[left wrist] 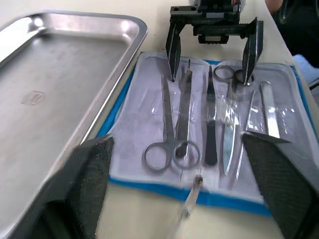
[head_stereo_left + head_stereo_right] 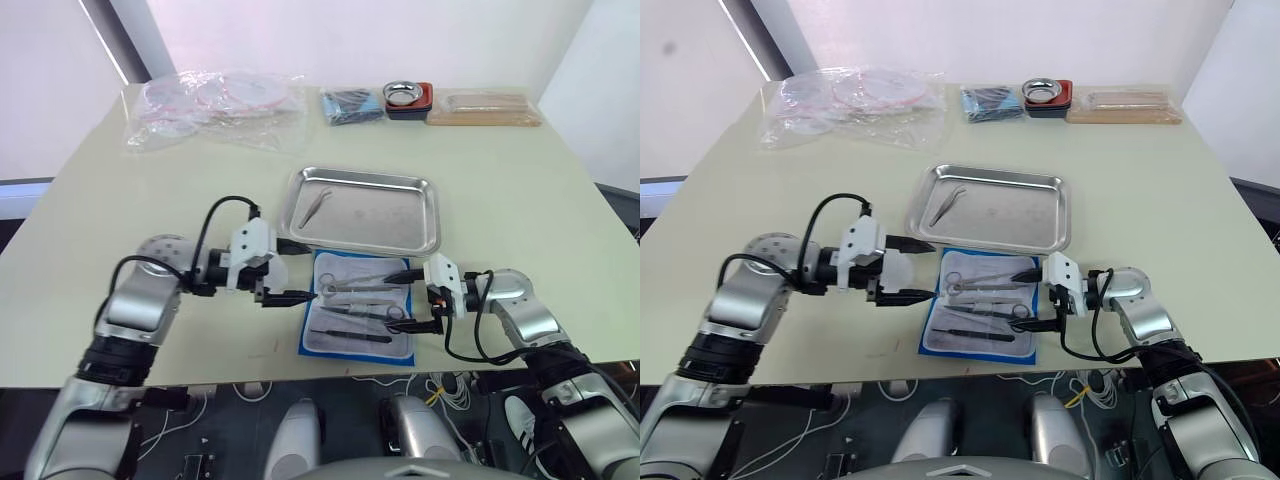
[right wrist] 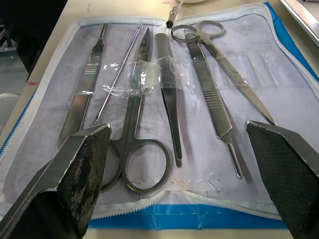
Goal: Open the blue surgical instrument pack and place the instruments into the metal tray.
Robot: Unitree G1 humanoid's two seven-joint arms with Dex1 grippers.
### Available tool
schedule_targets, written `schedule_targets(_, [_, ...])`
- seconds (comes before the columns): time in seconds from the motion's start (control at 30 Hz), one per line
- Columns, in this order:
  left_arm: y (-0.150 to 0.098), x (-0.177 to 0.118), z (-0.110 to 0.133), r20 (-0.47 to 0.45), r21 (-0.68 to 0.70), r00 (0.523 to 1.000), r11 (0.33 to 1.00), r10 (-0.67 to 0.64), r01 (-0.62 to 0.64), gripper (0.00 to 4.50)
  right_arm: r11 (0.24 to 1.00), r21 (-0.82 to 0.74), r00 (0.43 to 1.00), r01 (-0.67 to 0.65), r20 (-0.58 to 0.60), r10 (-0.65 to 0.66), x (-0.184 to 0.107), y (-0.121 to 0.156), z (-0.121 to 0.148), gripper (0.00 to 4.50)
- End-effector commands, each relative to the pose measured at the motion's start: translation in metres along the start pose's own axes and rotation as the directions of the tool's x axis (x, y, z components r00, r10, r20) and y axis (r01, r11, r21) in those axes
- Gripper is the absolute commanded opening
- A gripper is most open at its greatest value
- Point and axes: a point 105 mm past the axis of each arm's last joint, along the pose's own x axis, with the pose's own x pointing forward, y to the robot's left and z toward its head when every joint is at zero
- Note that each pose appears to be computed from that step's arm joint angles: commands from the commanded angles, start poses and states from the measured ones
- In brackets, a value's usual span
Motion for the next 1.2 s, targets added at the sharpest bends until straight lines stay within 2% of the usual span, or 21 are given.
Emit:
schedule_targets(0.03, [0.007,0.010,0.003,0.001,0.025,1.000,1.000,0.015,-0.015,2.23,0.979,0.201,0.985,0.017,-0.170,0.018,-0.003,0.021,-0.060,4.50])
schedule_targets(0.1, [0.008,0.016,-0.006,-0.036,0.041,0.999,0.999,0.006,-0.005,1.66,0.979,0.201,0.985,0.015,-0.170,0.020,-0.003,0.021,-0.060,4.50])
schedule_targets(0.2, [0.012,0.027,-0.018,-0.067,0.044,0.998,0.999,-0.003,0.006,1.66,0.980,0.198,0.985,0.014,-0.170,0.021,-0.003,0.021,-0.060,4.50])
schedule_targets(0.57, [0.018,0.046,-0.025,-0.075,0.061,0.996,0.997,-0.041,0.046,1.66,0.981,0.193,0.984,0.019,-0.179,0.016,-0.002,0.020,-0.060,4.50])
schedule_targets(1.2, [0.008,0.049,-0.046,-0.190,-0.027,0.969,0.987,-0.160,0.158,1.66,0.983,0.184,0.985,0.026,-0.174,0.007,0.001,0.019,-0.059,4.50])
